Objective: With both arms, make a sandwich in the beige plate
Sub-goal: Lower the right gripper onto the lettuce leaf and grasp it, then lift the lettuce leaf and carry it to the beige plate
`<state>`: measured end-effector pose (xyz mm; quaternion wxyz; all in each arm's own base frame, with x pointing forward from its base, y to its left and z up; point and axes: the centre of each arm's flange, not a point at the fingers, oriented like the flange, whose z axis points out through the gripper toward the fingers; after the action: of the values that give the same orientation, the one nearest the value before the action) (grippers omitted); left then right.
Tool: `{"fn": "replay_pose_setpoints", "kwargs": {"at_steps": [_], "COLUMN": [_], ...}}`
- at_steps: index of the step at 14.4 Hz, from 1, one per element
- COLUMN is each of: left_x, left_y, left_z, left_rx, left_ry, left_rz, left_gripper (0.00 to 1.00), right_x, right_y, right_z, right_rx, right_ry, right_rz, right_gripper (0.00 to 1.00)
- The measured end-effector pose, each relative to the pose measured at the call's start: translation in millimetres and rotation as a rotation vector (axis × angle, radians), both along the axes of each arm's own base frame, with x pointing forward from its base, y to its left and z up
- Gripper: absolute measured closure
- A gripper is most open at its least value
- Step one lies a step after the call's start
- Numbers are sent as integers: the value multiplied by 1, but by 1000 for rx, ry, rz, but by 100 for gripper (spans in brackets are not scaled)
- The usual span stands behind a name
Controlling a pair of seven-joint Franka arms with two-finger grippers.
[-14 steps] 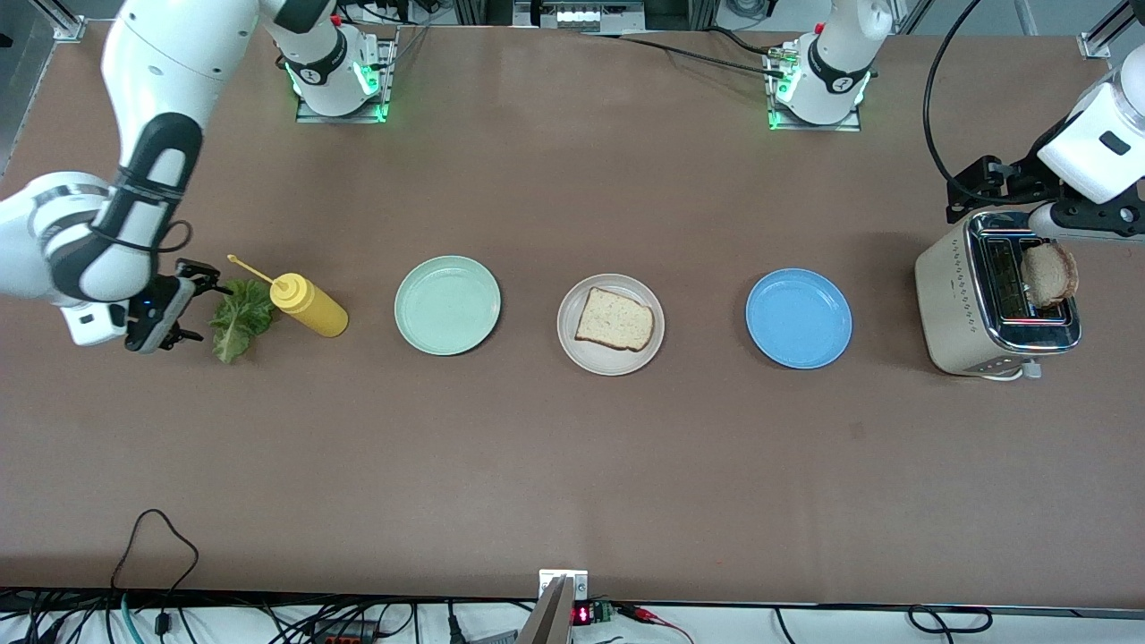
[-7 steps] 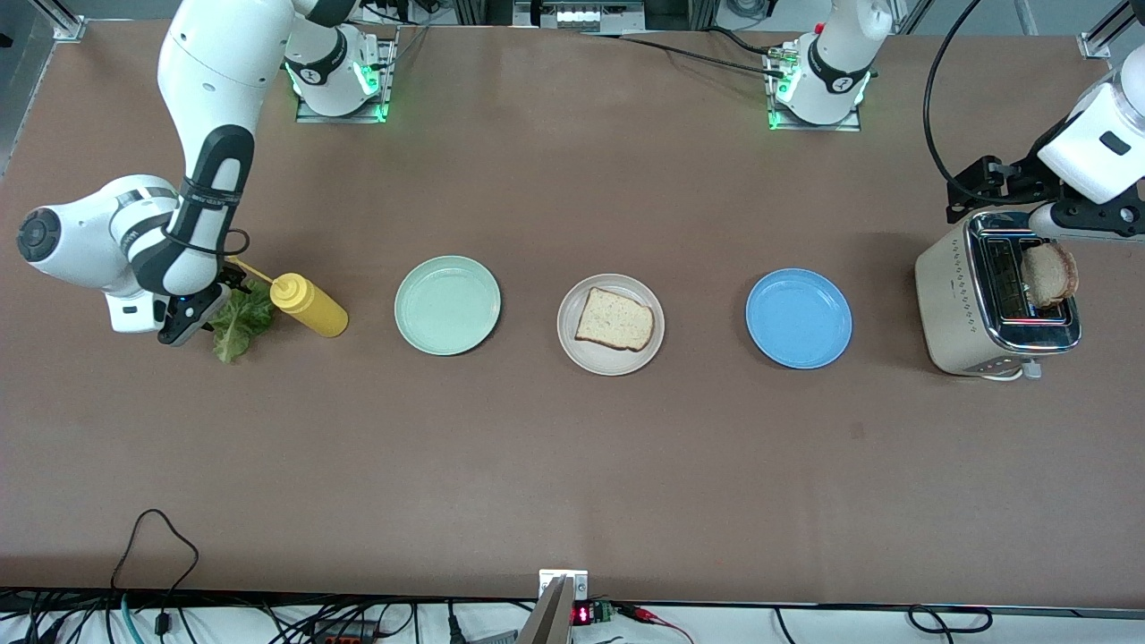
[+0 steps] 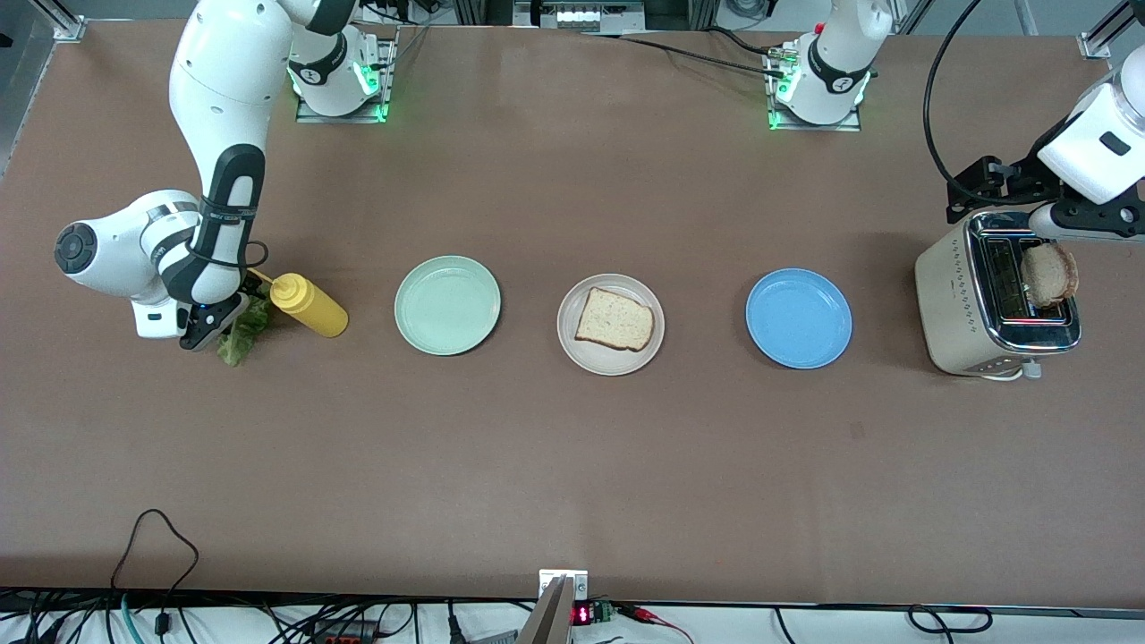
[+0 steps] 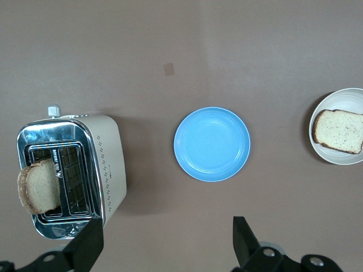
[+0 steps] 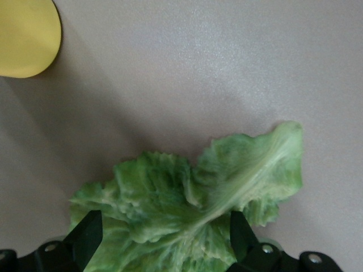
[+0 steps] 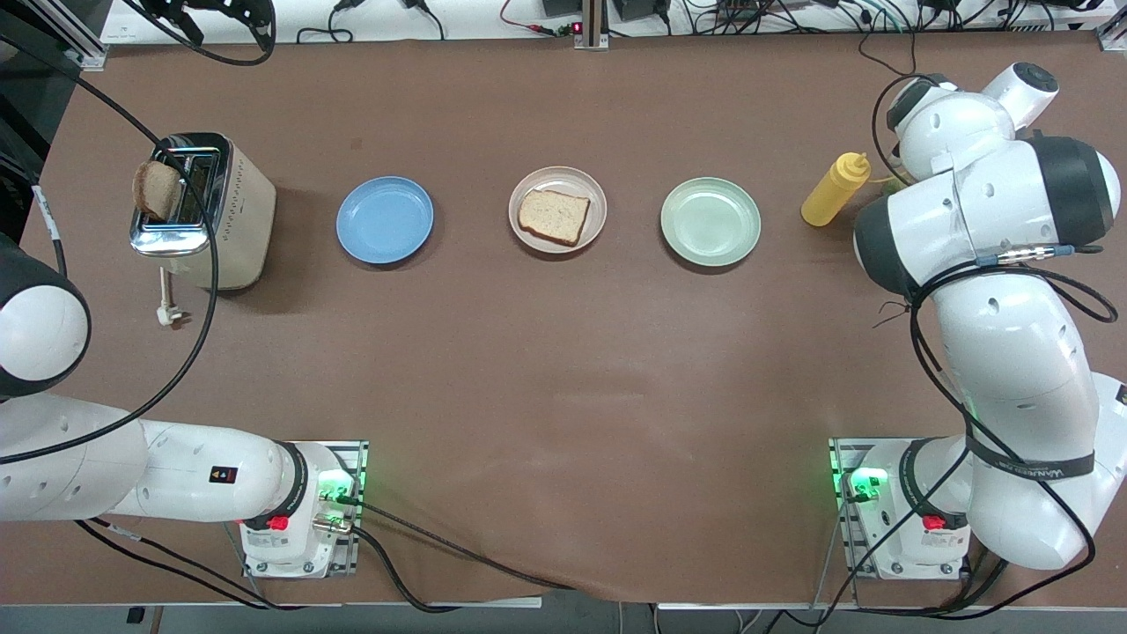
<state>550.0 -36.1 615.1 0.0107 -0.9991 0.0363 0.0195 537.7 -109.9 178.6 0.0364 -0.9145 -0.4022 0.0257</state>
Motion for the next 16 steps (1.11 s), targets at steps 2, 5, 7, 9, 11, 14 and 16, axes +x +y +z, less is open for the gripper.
{"fn": "replay_pose_setpoints", "kwargs": {"at_steps": [2,5,7,9,11,14,16], "left_x": [0,0,0,0,0,0,0], "left_y": [0,0,0,0,0,0,0], "left_z": [0,0,0,0,0,0,0], "left_rx": [0,0,0,0,0,0,0], "left_ry": [0,0,2,2,3,3,3], "left_rz": [0,0,0,0,0,0,0], "left_gripper": [0,0,0,0,0,0,0], "right_x": [0,0,1,2,3,6,10], "right_y": [0,-1,-2,-6,-6,-7,-7], "right_z": [0,0,1,3,4,8,13], "right_rx": [0,-1,-3,-2,-1,1,0], "right_ry": [-1,-2,-5,-10,-14,-22,-32], "right_rz": [-1,-2,-5,-10,-10,-11,-6], "right_gripper": [0,12,33,50,62,84,85]}}
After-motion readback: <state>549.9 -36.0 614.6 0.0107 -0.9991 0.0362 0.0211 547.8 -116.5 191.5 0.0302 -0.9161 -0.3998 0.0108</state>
